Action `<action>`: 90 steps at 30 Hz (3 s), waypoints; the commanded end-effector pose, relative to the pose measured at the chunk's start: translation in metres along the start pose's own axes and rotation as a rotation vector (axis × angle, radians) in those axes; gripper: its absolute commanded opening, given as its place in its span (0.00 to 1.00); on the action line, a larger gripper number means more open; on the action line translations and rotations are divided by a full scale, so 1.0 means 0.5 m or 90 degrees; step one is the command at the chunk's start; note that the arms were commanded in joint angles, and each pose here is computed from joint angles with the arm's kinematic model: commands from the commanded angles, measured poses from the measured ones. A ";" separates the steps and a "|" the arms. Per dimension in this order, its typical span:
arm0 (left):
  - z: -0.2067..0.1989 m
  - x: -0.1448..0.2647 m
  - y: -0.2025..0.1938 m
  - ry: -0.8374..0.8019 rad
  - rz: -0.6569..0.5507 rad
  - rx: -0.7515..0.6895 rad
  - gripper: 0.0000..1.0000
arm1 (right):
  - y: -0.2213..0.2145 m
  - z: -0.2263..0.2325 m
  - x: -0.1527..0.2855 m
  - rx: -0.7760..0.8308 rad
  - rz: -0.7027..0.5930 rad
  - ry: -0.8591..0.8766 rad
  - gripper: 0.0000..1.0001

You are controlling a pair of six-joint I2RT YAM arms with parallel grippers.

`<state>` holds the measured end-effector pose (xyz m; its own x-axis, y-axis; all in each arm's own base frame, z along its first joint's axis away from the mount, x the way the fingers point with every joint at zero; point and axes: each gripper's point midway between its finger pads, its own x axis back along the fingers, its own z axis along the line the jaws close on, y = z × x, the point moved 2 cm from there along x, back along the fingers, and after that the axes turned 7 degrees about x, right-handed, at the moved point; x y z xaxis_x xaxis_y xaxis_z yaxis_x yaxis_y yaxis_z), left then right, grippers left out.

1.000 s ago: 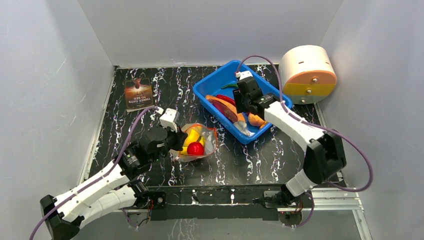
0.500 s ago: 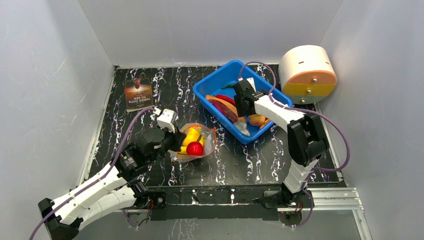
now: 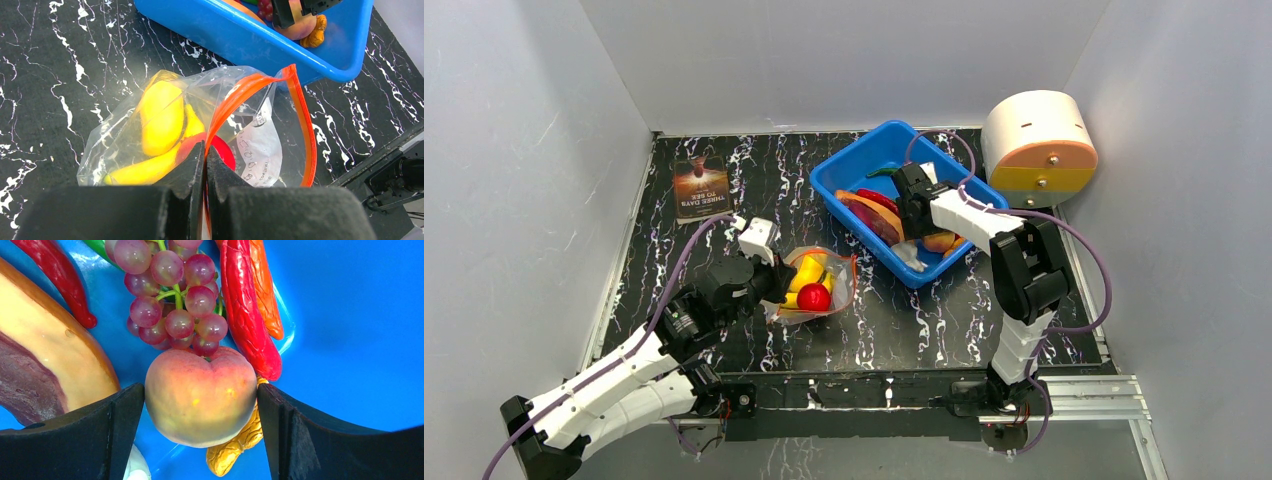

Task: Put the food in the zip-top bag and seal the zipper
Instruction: Pick up the fake fruit from the bin, then place the fake fruit in the zipper food storage bag.

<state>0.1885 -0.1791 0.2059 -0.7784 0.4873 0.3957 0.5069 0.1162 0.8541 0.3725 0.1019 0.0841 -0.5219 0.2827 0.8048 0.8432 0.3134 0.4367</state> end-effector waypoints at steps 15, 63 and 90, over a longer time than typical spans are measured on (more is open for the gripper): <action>-0.005 0.001 0.008 -0.005 -0.007 0.011 0.00 | 0.016 -0.009 0.014 -0.018 -0.030 0.013 0.57; -0.039 -0.017 0.038 -0.032 -0.026 0.055 0.00 | 0.044 0.160 0.570 -0.085 -0.366 0.725 0.47; -0.079 0.013 0.069 -0.092 -0.040 0.135 0.00 | 0.011 0.353 0.556 -0.089 -0.348 0.752 0.49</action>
<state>0.1879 -0.2010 0.2233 -0.7555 0.5516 0.3533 0.5602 0.2644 0.7850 0.1921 0.3321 0.2298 -0.3576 -0.8310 0.4262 0.6575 0.1001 0.7468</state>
